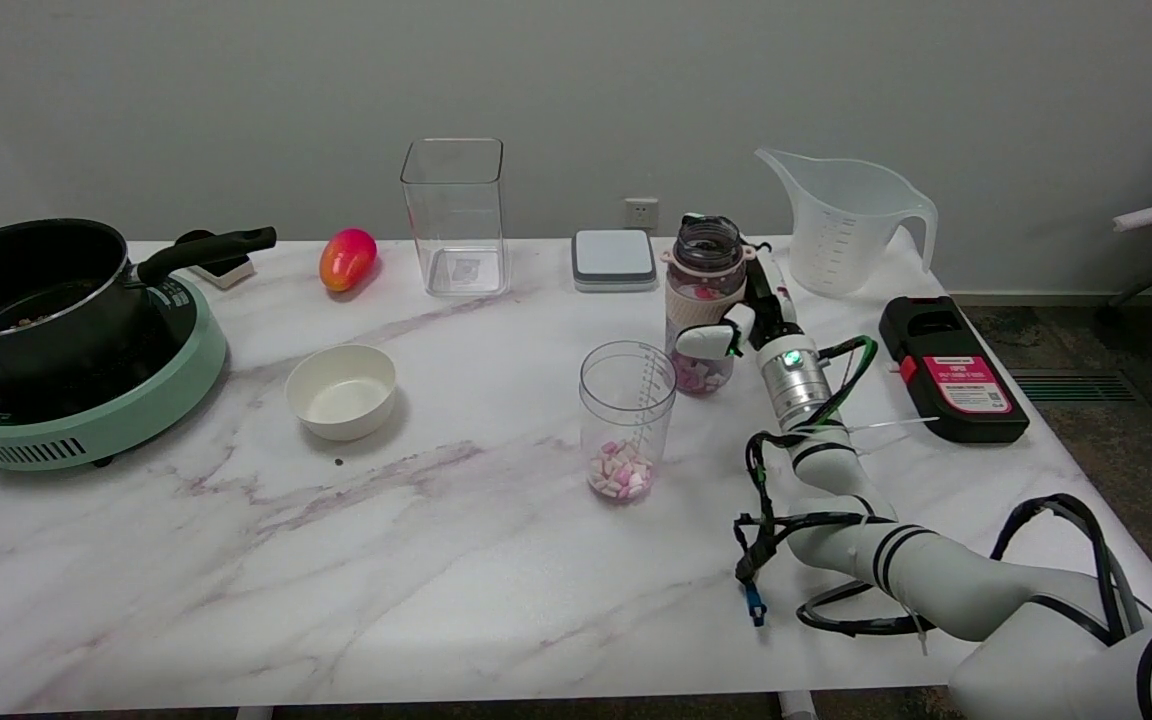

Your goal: Place the bottle onto the table.

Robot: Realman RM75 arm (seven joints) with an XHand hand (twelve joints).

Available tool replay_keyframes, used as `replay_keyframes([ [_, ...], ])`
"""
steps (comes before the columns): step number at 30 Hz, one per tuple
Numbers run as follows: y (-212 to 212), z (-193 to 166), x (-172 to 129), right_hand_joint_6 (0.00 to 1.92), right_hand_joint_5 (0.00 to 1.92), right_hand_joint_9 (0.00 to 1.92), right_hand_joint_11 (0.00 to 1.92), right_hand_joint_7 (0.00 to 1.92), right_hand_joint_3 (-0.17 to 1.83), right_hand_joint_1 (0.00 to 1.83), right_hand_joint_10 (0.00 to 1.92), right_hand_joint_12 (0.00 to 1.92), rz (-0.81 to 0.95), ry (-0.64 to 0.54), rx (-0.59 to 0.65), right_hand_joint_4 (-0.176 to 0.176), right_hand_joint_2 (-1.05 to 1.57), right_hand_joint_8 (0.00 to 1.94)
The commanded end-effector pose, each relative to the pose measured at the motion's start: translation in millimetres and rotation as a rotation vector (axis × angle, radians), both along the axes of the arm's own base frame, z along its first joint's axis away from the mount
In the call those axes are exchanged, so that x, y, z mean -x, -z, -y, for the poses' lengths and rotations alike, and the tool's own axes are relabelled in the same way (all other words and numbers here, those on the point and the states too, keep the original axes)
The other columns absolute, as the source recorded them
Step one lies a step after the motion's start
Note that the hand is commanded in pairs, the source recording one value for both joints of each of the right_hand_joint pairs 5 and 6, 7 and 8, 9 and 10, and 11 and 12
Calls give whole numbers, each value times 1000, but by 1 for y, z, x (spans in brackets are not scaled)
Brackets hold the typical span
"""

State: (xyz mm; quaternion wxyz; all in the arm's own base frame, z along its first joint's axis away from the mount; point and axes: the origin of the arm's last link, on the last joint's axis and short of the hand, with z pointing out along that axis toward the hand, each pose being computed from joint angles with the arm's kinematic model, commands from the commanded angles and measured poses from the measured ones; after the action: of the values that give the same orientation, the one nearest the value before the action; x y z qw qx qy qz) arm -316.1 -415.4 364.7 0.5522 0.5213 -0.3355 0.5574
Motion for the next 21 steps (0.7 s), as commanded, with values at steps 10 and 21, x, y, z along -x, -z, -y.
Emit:
replay_keyframes([
  [10, -46, -20, -9, 358, 358, 597, 646, 657, 777, 1164, 597, 646, -84, 11, 7, 0, -879, 657],
  [21, -83, -39, -36, 93, 93, 369, 456, 239, 714, 1190, 369, 456, -166, -15, 8, 0, -1019, 239],
])
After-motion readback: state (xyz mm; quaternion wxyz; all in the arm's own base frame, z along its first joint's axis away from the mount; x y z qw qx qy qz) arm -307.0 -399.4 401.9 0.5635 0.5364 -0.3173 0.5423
